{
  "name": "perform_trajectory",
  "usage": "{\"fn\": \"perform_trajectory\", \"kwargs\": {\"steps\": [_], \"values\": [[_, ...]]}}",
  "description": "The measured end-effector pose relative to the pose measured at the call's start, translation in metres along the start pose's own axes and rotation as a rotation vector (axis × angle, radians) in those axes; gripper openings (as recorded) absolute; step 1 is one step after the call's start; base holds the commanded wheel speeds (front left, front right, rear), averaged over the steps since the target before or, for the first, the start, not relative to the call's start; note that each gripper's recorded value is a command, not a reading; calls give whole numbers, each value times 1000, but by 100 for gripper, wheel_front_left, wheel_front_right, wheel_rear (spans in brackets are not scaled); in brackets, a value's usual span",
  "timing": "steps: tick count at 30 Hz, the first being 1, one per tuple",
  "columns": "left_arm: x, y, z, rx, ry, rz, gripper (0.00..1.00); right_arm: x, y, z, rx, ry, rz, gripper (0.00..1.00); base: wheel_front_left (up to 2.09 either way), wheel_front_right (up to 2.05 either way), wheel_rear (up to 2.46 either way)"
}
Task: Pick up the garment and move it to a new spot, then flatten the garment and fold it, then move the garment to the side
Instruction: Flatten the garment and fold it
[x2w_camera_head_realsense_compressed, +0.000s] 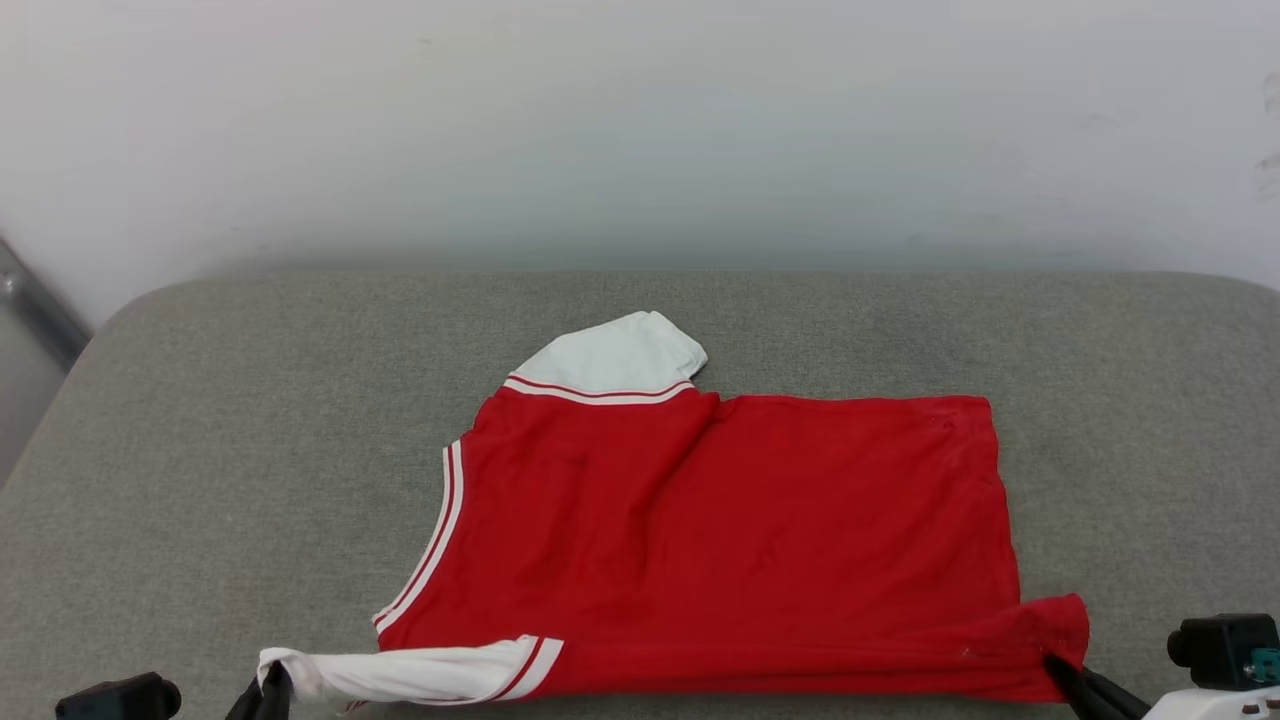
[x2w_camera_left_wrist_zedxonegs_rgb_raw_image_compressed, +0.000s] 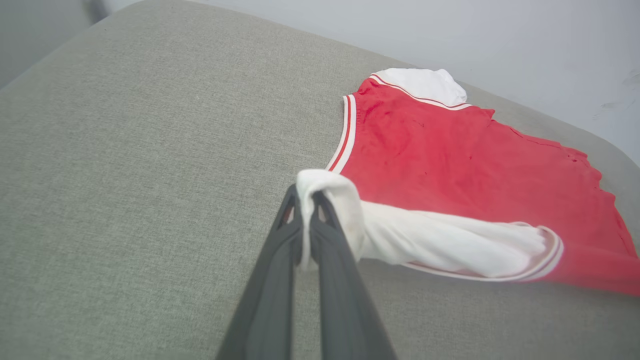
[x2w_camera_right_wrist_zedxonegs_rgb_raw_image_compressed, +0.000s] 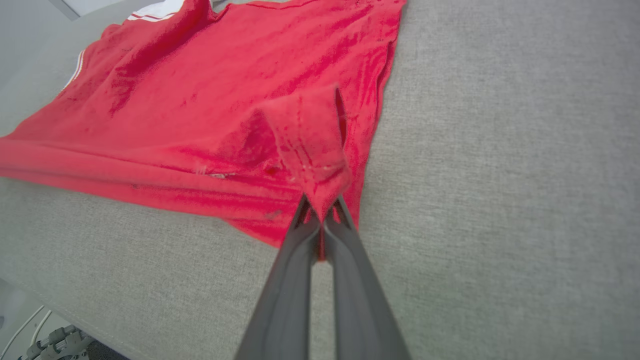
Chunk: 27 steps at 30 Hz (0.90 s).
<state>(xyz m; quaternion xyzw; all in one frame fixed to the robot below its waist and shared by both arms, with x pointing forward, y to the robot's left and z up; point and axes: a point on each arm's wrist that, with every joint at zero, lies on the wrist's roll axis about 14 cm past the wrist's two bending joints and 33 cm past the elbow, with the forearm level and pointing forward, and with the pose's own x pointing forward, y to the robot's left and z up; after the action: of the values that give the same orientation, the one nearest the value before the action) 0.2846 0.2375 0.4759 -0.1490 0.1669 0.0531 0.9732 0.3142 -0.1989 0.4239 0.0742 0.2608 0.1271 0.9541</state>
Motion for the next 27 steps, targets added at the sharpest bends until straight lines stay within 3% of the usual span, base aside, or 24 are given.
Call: {"fn": "perform_trajectory", "kwargs": {"steps": [6, 14, 25, 27], "values": [[20, -15, 13, 16, -12, -44, 0, -1, 6, 5, 11, 33, -21, 0, 0, 0, 0], [76, -42, 16, 43, 13, -125, 0, 29, 8, 22, -14, 75, -18, 0, 0, 0, 0], [125, -51, -39, 28, 181, -155, 0, 66, 2, -1, -9, 182, -5, 1, 0, 0, 0], [127, -51, -51, 3, 226, -157, 0, 69, -1, -6, 9, 182, -12, 37, 0, 0, 0]]}}
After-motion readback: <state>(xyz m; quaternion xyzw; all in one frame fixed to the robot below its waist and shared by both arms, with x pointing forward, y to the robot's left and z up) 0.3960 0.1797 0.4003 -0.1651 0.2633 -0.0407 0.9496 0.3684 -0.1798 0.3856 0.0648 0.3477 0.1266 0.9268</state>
